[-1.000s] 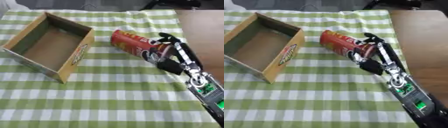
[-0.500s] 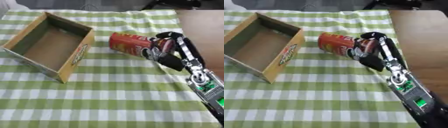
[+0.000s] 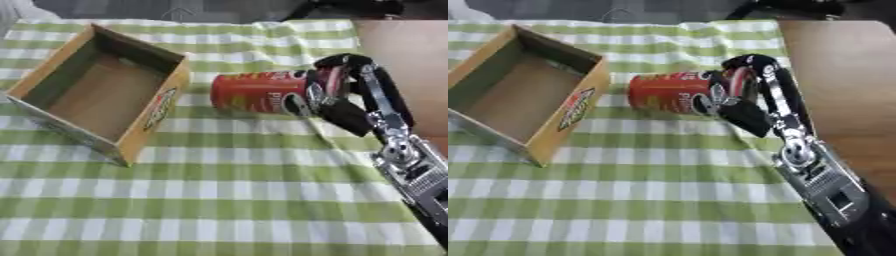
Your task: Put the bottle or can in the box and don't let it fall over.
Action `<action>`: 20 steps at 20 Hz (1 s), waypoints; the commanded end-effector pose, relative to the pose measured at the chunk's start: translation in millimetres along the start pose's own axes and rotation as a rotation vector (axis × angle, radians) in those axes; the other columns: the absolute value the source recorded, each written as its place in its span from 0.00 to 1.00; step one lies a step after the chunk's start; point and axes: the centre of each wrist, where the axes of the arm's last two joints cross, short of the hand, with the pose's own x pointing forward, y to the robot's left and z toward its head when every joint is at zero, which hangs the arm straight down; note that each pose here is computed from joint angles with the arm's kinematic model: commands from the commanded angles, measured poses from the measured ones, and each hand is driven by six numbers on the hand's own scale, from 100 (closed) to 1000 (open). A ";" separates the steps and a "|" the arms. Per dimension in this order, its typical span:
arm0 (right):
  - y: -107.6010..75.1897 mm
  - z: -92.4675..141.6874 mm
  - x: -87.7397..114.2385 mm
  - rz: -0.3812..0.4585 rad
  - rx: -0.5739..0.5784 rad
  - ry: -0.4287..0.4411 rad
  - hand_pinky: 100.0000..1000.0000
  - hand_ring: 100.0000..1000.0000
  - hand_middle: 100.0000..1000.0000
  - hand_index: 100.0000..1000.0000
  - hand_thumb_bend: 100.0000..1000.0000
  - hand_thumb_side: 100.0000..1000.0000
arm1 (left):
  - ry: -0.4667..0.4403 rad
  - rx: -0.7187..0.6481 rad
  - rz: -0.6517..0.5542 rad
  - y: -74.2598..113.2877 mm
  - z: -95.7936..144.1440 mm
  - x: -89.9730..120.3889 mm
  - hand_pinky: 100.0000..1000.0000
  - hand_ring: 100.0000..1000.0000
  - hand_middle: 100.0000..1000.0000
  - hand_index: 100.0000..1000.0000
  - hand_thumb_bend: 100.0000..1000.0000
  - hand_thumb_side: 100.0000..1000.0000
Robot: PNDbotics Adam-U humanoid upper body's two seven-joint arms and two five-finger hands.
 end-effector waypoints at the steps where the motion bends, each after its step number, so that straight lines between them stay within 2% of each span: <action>1: -6.6 -5.3 6.6 -0.015 -0.062 -0.047 0.00 0.32 0.07 0.32 0.07 0.00 | -0.032 0.011 0.007 5.0 -3.2 7.5 0.46 0.44 0.55 0.66 0.06 0.63; 7: -5.9 -7.8 10.5 -0.066 -0.132 -0.075 0.00 0.31 0.06 0.32 0.00 0.00 | -0.031 0.010 0.006 5.1 -3.2 7.4 0.46 0.44 0.55 0.66 0.06 0.63; 14: -4.0 -12.9 24.5 -0.161 -0.232 -0.140 0.00 0.30 0.06 0.31 0.00 0.00 | -0.030 0.009 0.005 5.1 -3.0 7.1 0.47 0.44 0.55 0.66 0.06 0.62; 20: -2.4 -21.5 41.9 -0.220 -0.259 -0.188 0.00 0.30 0.05 0.31 0.00 0.00 | -0.032 0.010 0.003 5.4 -3.1 7.0 0.47 0.44 0.55 0.66 0.07 0.62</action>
